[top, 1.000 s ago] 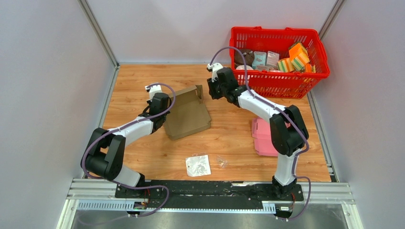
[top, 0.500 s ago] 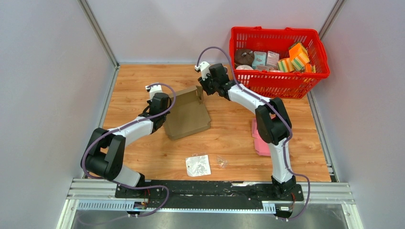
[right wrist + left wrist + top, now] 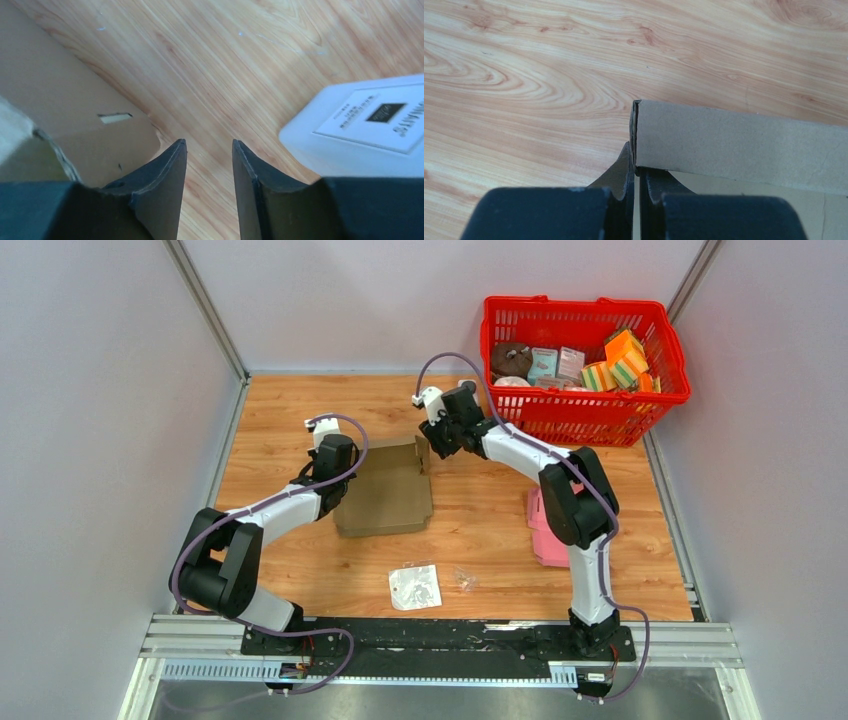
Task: Fold the paper box
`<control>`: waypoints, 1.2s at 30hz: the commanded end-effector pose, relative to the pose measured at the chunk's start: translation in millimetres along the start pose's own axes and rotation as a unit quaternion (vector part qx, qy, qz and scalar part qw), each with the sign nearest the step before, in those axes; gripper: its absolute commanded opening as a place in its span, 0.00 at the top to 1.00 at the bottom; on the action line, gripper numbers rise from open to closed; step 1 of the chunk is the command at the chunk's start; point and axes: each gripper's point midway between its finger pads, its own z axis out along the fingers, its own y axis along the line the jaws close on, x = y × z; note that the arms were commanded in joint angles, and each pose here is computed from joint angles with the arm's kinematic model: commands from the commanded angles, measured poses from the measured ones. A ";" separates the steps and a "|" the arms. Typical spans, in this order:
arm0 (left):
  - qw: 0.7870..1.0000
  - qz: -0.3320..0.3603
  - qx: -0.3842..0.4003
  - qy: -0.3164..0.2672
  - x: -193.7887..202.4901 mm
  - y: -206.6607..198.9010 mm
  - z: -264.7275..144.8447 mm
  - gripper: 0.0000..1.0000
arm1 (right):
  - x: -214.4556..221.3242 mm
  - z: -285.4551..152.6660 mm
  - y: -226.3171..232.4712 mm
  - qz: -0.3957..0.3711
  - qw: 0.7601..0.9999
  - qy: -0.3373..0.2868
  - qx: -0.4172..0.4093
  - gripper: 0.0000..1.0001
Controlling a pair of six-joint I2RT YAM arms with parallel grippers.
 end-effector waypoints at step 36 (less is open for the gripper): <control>0.999 0.028 0.004 0.025 7.9 2.4 -4.9 1.00 | -57.6 -33.6 44.9 -0.075 0.968 -0.152 -0.185 0.64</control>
